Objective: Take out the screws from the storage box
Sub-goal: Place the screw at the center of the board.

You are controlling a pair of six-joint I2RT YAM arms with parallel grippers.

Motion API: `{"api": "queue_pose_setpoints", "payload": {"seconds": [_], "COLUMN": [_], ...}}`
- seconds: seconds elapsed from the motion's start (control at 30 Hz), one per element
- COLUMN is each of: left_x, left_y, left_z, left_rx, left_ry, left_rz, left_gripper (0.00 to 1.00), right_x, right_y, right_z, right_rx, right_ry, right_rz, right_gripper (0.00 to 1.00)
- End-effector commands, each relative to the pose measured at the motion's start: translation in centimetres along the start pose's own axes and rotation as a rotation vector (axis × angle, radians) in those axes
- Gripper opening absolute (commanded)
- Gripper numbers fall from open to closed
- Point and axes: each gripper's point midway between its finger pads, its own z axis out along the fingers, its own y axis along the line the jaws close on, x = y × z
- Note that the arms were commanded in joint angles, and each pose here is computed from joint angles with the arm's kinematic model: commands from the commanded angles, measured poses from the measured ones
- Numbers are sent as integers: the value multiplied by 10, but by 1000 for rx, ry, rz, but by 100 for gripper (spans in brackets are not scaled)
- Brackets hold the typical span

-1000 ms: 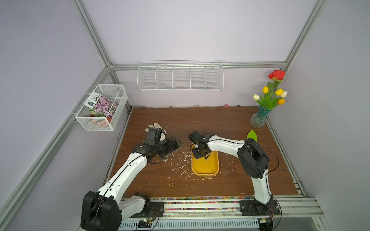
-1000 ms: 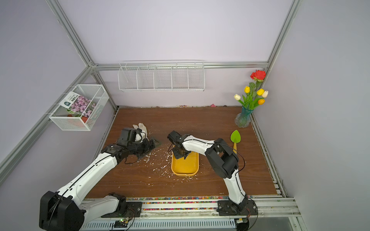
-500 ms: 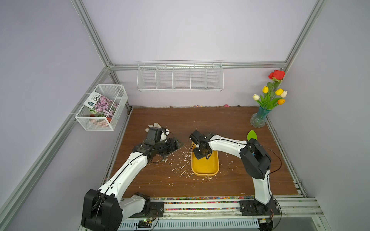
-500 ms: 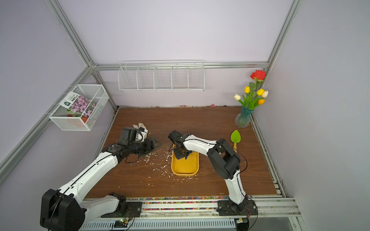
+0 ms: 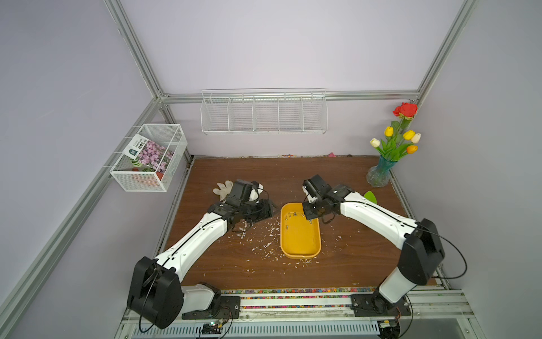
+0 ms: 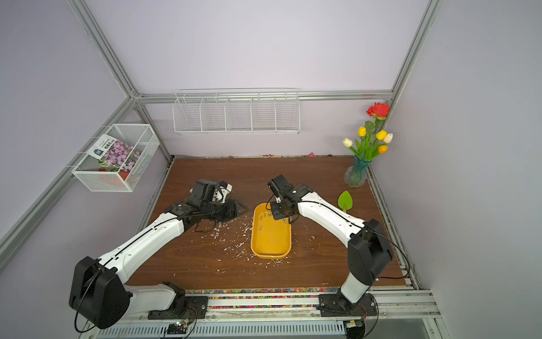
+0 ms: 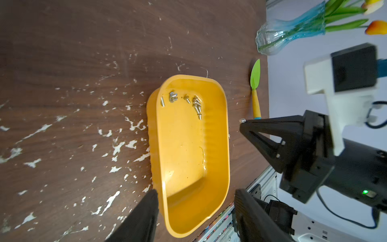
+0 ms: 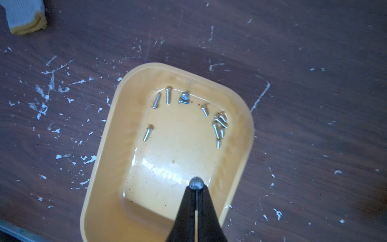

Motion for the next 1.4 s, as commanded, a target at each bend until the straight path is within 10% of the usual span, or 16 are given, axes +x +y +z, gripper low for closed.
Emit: {"api": "queue_pose_setpoints", "payload": {"seconds": [0.0, 0.5, 1.37], "left_x": [-4, 18, 39], "left_y": [-6, -16, 22], "left_z": [15, 141, 204], "left_rx": [-39, -152, -393], "left_ry": [16, 309, 359], "left_rz": [55, 123, 170], "left_gripper": [62, 50, 45], "right_x": [27, 99, 122], "right_y": [-40, -105, -110], "right_z": [-7, 51, 80], "right_rx": [89, 160, 189], "right_ry": [47, 190, 258], "right_rz": [53, 196, 216], "right_gripper": [0, 0, 3]}}
